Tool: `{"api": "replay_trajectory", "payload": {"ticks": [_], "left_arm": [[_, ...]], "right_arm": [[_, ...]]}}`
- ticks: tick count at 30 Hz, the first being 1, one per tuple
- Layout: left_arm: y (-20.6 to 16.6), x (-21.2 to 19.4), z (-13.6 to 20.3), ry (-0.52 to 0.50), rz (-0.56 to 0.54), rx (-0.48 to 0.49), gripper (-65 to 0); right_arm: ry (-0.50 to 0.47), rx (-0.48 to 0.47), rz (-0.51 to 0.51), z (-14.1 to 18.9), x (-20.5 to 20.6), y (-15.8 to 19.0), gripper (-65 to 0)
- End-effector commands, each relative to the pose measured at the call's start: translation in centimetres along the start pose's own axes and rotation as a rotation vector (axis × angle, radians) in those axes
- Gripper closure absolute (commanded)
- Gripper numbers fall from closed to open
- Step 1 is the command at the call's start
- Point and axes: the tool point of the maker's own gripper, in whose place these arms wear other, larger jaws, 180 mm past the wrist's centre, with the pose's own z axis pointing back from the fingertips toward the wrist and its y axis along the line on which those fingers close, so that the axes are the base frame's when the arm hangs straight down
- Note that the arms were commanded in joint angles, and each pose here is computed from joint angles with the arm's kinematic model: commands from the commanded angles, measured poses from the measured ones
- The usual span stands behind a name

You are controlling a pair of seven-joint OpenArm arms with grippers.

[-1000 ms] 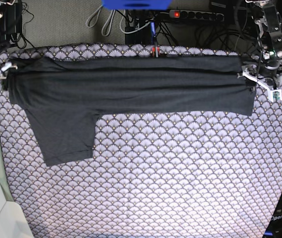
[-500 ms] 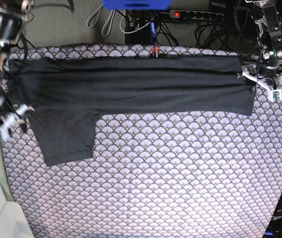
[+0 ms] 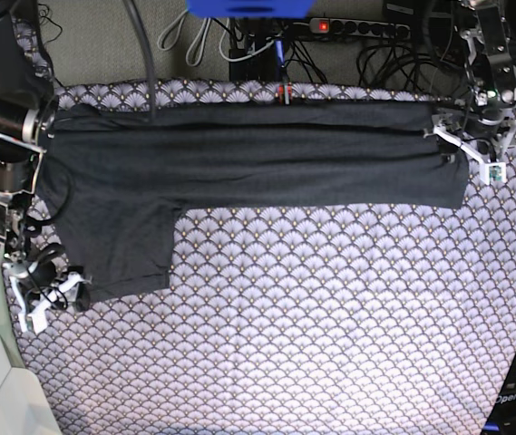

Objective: Fold the T-shirt properly
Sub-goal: 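Lower the fold onto the shirt and open both grippers, then grasp the protruding sleeve with the right gripper and tuck it into the band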

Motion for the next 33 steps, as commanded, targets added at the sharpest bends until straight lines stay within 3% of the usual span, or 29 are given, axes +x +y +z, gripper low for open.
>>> {"api": "replay_trajectory", "payload": {"ticks": [1, 13, 18, 21, 26, 33], "left_arm": [[0.8, -0.1, 0.2, 0.016, 0.006, 0.021, -40.8], [0.7, 0.0, 0.2, 0.013, 0.004, 0.021, -40.8], [0.7, -0.1, 0.1, 0.017, 0.001, 0.021, -40.8], [0.6, 0.1, 0.2, 0.01, -0.002, 0.02, -40.8], [0.7, 0.1, 0.2, 0.011, -0.001, 0.022, -40.8], [0.7, 0.2, 0.0, 0.012, 0.001, 0.021, -40.8]], "right_arm": [[-0.066, -0.014, 0.005, 0.4, 2.6, -1.0, -36.1], [-0.016, -0.003, -0.057, -0.1, -2.5, -0.5, -36.0], [0.013, 0.029, -0.051, -0.7, -4.1, 1.3, -35.5], [0.039, 0.05, -0.017, -0.9, -4.6, 2.1, -27.7], [0.047, 0.055, -0.007, -1.0, -4.7, 2.3, 0.0], [0.033, 0.025, 0.032, 0.3, -4.3, 0.5, 0.0]]}}
